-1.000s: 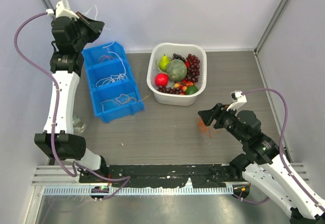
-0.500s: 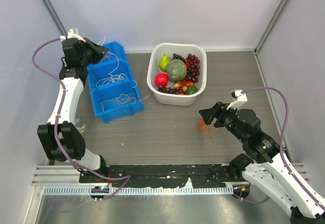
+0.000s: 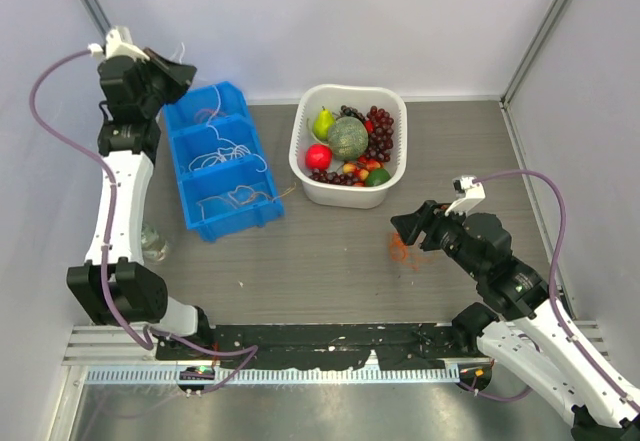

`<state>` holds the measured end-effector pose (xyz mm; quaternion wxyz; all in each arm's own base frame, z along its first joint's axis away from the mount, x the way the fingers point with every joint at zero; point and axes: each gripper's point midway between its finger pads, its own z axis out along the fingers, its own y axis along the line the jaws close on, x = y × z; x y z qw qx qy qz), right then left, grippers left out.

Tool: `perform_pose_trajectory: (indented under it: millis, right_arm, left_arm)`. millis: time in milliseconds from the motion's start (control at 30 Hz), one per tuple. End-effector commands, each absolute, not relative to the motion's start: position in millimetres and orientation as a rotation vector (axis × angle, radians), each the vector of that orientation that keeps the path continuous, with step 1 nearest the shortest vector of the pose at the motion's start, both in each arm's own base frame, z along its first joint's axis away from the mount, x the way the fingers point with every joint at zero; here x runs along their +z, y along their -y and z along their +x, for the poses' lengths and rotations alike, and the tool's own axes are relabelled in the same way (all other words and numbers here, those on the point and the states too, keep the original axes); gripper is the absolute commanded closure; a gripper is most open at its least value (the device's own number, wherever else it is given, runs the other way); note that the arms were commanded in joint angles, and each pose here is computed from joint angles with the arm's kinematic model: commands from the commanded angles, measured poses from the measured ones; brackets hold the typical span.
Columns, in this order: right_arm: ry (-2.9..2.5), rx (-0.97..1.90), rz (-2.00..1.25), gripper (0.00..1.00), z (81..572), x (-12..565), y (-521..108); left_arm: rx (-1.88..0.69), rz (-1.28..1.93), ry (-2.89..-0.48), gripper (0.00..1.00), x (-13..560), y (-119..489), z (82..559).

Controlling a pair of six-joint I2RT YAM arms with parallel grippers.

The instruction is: Untangle the cables

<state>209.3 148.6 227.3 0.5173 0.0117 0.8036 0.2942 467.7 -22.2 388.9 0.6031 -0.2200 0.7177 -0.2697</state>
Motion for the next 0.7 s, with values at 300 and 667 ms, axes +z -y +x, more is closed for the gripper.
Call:
perform_pose_trajectory:
  millis: [300,667]
  right_arm:
    - [-1.862,0.740,0.043,0.34,218.1,248.4,-153.7]
    - [-1.877,0.749,0.033,0.34,219.0,243.6,-157.6]
  left_arm:
    - [-0.690,-0.302,-1.405,1.00,524.1,35.0,465.1]
    - [-0.597,-0.393,-1.572,1.00,410.4,22.5,468.0]
